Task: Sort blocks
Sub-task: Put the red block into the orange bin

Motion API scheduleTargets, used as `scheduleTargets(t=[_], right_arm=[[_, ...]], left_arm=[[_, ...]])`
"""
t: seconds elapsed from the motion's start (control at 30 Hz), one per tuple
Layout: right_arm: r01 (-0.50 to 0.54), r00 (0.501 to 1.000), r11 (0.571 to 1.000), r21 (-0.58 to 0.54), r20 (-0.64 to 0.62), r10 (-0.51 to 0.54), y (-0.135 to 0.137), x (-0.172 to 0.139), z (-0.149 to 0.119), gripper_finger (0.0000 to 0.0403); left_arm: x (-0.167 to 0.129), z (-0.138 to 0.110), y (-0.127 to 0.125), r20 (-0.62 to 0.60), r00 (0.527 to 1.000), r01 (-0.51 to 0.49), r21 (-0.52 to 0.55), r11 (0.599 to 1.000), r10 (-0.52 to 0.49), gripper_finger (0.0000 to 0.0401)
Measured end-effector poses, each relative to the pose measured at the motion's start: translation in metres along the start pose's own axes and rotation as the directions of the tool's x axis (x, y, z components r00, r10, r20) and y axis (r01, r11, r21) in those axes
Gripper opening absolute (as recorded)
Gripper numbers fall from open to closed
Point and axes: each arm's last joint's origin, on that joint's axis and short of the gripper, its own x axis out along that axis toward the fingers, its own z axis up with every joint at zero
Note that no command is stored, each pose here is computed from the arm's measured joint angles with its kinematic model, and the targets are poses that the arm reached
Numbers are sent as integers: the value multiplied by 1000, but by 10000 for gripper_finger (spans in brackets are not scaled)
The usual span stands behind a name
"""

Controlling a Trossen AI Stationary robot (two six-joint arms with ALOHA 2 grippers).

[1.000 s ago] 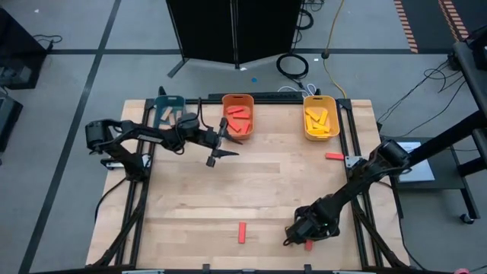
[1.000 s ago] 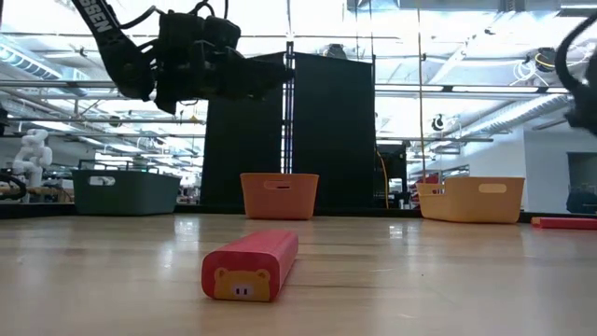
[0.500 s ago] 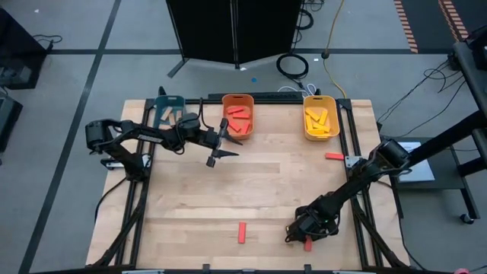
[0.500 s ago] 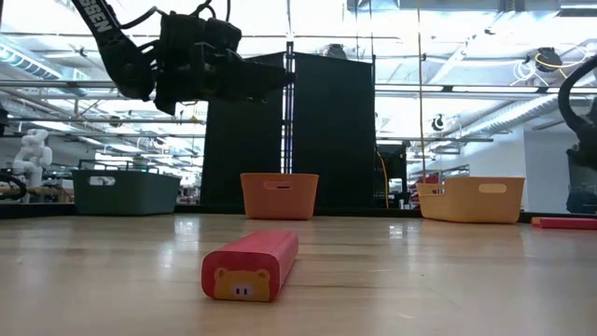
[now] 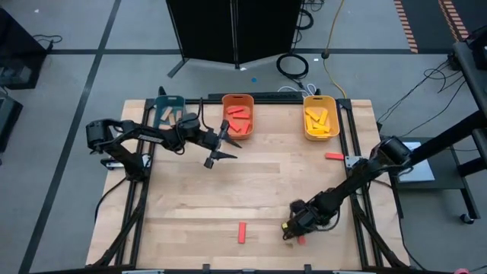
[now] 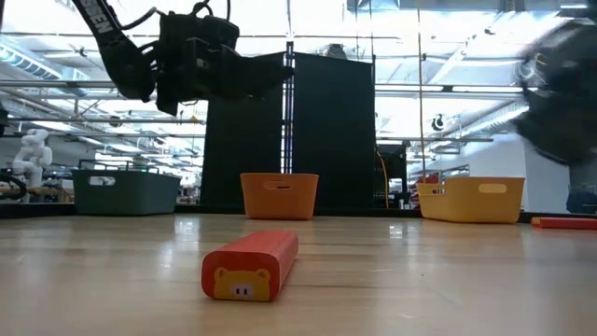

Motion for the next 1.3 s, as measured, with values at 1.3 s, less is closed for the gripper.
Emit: scheduleTargets(t=[1.3], right_arm=[[283,583,609,-741,637,504,73,-118,123,103]], left_arm=[[65,-49,16,206,945,312,-328,892,-255,176]])
